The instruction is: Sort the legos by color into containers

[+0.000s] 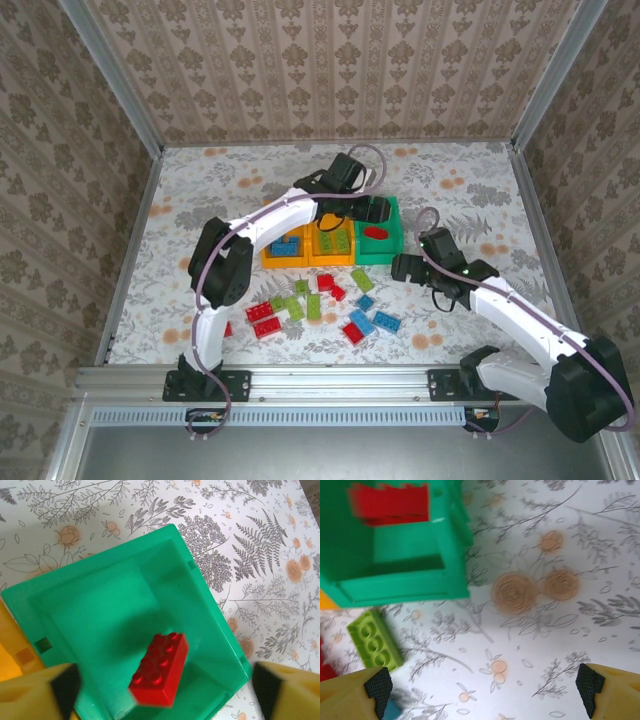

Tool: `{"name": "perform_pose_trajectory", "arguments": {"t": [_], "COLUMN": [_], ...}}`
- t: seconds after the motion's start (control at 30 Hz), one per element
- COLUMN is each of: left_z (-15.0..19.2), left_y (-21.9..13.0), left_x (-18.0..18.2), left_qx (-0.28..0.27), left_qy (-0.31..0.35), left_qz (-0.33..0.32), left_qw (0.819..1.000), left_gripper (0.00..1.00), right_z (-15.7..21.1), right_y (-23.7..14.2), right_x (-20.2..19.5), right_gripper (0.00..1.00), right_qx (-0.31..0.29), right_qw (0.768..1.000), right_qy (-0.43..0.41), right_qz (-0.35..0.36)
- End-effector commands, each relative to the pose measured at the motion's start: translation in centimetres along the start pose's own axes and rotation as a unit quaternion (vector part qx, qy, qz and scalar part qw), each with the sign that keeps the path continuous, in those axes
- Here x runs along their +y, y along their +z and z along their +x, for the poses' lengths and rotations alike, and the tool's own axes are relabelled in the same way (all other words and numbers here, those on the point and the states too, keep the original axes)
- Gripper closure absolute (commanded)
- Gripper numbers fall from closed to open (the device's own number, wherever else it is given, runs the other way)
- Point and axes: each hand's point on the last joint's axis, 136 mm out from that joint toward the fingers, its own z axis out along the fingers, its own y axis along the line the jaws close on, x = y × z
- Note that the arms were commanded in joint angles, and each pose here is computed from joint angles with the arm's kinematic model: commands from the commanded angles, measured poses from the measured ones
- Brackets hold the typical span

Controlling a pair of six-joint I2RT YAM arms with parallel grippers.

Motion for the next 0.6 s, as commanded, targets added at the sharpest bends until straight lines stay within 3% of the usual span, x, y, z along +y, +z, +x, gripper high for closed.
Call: {"name": "perform_pose_trajectory", "arguments": {"t": [0.0,0.27,0.57], "left_z": [-0.7,0.3,3.8], "left_y": [-1.8,-5.6,-7.8], "left_x": [-1.0,0.0,2.8], "left_qx": [-0.019,-0.057,-0.051], "left_qy": [0.009,0.011,-0.025], "left_qz": [0.000,-0.006,-0.005], "left_qw": [1.000,0.998,0.998], "left_gripper": [0.00,0.00,0.00], "right_z": [2.1,7.1,11.6], "right_y": [-0.7,-2.3,-2.9], "right_x": [0.6,2.1,2.8], "right_gripper": [0.02,0.07,0.12], "right_qx": [0.028,0.073,0.115], "right_qw": [1.000,0.996,0.984], "right_qy": [-0.010,-0.055,-0.134], "right_qz": [0.001,-0.017,-0.004]}}
